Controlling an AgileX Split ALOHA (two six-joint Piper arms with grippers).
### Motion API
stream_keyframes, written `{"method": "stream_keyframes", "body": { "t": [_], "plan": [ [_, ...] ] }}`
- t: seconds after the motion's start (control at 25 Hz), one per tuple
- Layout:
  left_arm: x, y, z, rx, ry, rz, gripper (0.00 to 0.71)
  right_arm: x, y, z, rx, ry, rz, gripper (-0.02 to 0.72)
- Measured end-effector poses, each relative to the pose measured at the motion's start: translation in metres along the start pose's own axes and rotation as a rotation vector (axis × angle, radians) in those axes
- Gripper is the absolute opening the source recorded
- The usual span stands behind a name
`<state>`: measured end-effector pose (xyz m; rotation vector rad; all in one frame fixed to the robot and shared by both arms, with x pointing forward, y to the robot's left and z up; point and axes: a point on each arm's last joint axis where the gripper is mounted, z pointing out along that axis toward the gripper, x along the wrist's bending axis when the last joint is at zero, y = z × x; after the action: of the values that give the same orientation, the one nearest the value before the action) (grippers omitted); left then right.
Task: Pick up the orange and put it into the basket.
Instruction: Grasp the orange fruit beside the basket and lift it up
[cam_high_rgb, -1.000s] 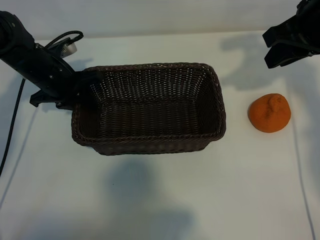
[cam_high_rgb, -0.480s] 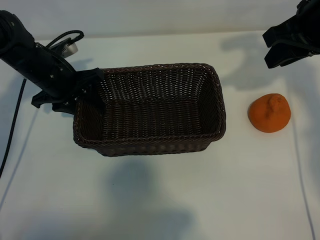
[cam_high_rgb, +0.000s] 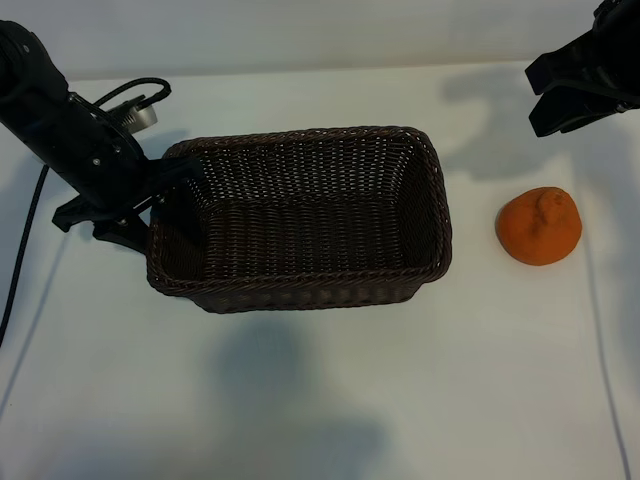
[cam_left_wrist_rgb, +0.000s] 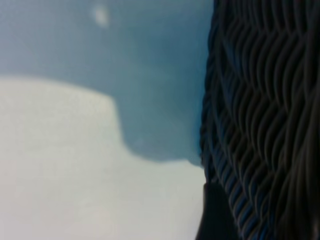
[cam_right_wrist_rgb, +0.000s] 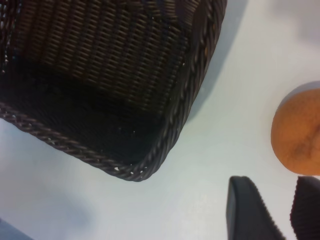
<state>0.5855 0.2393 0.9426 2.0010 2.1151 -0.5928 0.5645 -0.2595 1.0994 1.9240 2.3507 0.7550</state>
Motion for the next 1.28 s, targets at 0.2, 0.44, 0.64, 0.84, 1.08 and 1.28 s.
{"method": "stream_keyframes", "body": {
  "t": [0.2,0.44,0.64,0.84,1.08,1.28],
  "plan": [
    [-0.007,-0.010,-0.019,-0.021,-0.001,0.023,0.523,0.000,0.000,0.000,0.000,0.000,0.000,0.257],
    [-0.014,-0.041,-0.062,-0.048,0.094,0.070,0.523,0.000,0.000,0.000,0.000,0.000,0.000,0.257],
    [-0.025,-0.069,-0.102,-0.187,0.135,0.112,0.523,0.000,0.000,0.000,0.000,0.000,0.000,0.257],
    [-0.031,-0.091,-0.131,-0.298,0.125,0.134,0.523,0.000,0.000,0.000,0.000,0.000,0.000,0.257],
    [-0.024,-0.091,-0.136,-0.313,0.126,0.107,0.523,0.000,0.000,0.000,0.000,0.000,0.000,0.257],
    [-0.025,-0.091,-0.136,-0.313,0.108,0.104,0.523,0.000,0.000,0.000,0.000,0.000,0.000,0.257]
  ]
}}
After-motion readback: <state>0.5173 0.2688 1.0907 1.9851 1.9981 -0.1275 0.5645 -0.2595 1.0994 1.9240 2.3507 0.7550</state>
